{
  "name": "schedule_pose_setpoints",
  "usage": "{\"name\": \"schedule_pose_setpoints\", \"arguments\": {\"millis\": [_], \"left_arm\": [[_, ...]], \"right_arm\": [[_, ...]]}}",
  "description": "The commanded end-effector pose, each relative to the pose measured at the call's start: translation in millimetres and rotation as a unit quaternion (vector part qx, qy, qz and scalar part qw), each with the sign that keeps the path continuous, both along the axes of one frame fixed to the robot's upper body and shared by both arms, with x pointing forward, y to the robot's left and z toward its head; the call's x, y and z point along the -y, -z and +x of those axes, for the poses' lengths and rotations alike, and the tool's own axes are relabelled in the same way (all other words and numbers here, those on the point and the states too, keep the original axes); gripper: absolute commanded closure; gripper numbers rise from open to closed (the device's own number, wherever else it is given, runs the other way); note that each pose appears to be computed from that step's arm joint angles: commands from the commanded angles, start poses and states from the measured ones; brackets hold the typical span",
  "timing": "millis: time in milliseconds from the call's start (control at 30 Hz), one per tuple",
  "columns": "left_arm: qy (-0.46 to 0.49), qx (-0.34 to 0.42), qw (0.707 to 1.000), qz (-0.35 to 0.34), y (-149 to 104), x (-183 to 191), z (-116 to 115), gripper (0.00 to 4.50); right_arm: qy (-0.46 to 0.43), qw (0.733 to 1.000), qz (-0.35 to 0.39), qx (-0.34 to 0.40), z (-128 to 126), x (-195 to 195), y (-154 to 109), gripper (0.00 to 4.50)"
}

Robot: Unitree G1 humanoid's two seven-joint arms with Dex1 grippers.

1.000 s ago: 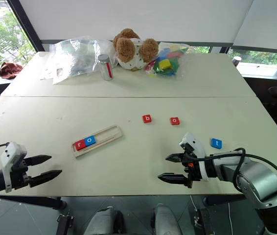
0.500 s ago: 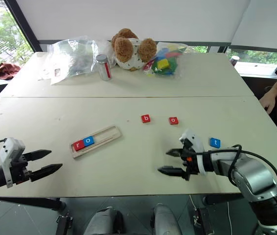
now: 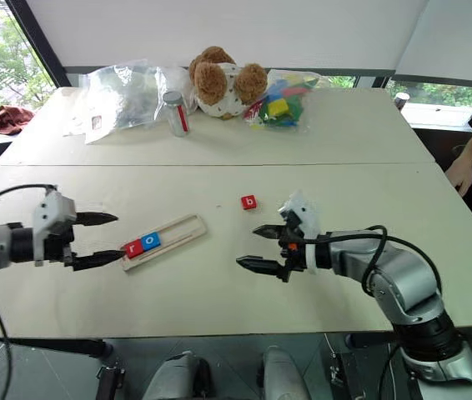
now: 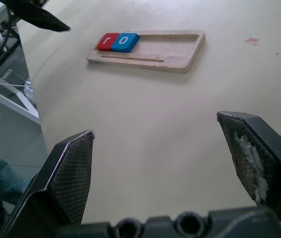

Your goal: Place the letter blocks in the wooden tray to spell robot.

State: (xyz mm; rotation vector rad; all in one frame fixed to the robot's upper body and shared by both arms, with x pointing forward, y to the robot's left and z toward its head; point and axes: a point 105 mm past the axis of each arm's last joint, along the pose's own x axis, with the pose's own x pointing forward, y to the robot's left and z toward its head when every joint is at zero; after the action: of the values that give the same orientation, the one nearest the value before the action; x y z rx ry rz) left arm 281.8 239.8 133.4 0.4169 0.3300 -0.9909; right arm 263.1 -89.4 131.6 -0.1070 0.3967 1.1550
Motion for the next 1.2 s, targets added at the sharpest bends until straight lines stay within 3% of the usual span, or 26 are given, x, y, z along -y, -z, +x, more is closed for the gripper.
{"name": "schedule_pose_setpoints", "arguments": {"millis": [33,333,733,900,1000,1033,1200], "left_arm": [[0.005,0.002,1.0,0.008,11.4,-0.4,8.3,0.0],[0.0,0.013,1.0,0.009,36.5,7.9,22.2,0.0],[0.009,-0.035,0.999,0.019,59.3,4.4,0.9,0.0],[-0.013,-0.044,0.999,0.013,67.3,-0.3,4.2,0.0],[-0.016,-0.044,0.999,0.016,71.8,-2.1,5.4,0.87],[-0.016,-0.043,0.999,0.017,72.1,-2.1,5.5,1.35],[-0.004,-0.032,0.999,0.025,70.3,1.7,7.3,1.4]], "right_arm": [[-0.025,1.0,0.004,0.007,-16.6,-16.5,-3.1,0.2],[-0.022,1.0,-0.011,0.005,-24.7,-22.6,3.9,0.2],[-0.008,1.0,-0.014,0.01,-19.8,-19.2,5.0,0.2],[-0.007,1.0,-0.012,0.01,-19.4,-21.6,6.0,0.2],[-0.005,1.0,-0.012,0.012,-18.0,-21.2,5.5,0.0],[-0.004,1.0,-0.012,0.013,-17.5,-20.7,5.4,0.0],[0.004,1.0,-0.015,0.013,-16.1,-17.5,6.7,0.0]]}}
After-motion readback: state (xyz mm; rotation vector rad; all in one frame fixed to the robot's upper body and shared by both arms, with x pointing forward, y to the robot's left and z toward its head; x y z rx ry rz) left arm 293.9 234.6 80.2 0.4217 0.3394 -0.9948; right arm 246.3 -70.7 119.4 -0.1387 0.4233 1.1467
